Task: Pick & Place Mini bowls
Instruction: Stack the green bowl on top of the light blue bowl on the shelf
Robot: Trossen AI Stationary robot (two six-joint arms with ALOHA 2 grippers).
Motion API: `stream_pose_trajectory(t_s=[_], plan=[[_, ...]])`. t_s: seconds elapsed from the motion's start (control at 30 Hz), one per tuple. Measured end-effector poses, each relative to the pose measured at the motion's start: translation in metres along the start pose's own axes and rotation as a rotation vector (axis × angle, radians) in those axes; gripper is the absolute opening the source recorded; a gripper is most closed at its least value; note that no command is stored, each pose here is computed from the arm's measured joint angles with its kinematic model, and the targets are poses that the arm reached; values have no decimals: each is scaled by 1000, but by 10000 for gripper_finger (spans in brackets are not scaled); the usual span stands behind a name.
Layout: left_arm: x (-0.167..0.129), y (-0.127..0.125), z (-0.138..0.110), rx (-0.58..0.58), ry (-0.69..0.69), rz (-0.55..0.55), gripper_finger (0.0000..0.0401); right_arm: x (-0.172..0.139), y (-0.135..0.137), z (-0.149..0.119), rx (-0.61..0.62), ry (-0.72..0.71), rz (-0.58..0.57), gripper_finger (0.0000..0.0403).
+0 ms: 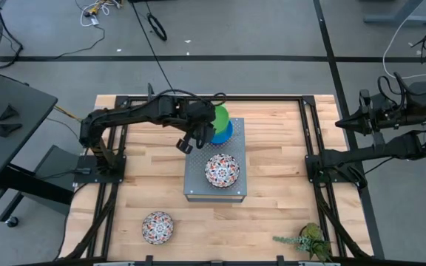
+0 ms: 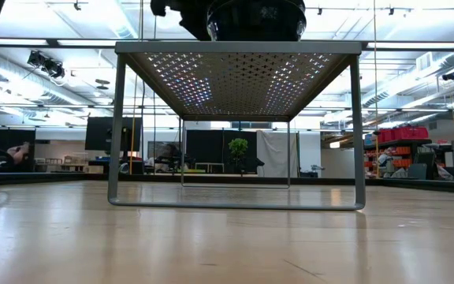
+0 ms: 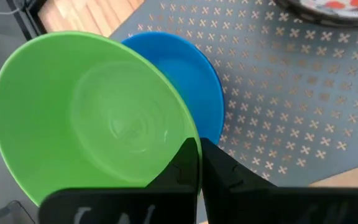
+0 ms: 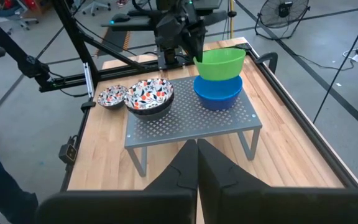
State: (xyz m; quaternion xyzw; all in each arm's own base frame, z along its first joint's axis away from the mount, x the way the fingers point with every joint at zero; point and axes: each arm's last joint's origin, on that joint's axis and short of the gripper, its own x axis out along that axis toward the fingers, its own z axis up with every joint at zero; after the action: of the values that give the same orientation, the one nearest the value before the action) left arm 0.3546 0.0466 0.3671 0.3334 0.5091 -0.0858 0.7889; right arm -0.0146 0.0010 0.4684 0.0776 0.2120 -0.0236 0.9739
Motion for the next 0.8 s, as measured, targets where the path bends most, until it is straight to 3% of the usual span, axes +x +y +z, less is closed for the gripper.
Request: stream_pose_trajectory(t_s=[0.43,0.8], plan=[[26,4,3,9,27,-37,8,0,0,0,0,0,0,3],[25,4,3,9,21,-29,68,0,0,0,0,0,0,3]])
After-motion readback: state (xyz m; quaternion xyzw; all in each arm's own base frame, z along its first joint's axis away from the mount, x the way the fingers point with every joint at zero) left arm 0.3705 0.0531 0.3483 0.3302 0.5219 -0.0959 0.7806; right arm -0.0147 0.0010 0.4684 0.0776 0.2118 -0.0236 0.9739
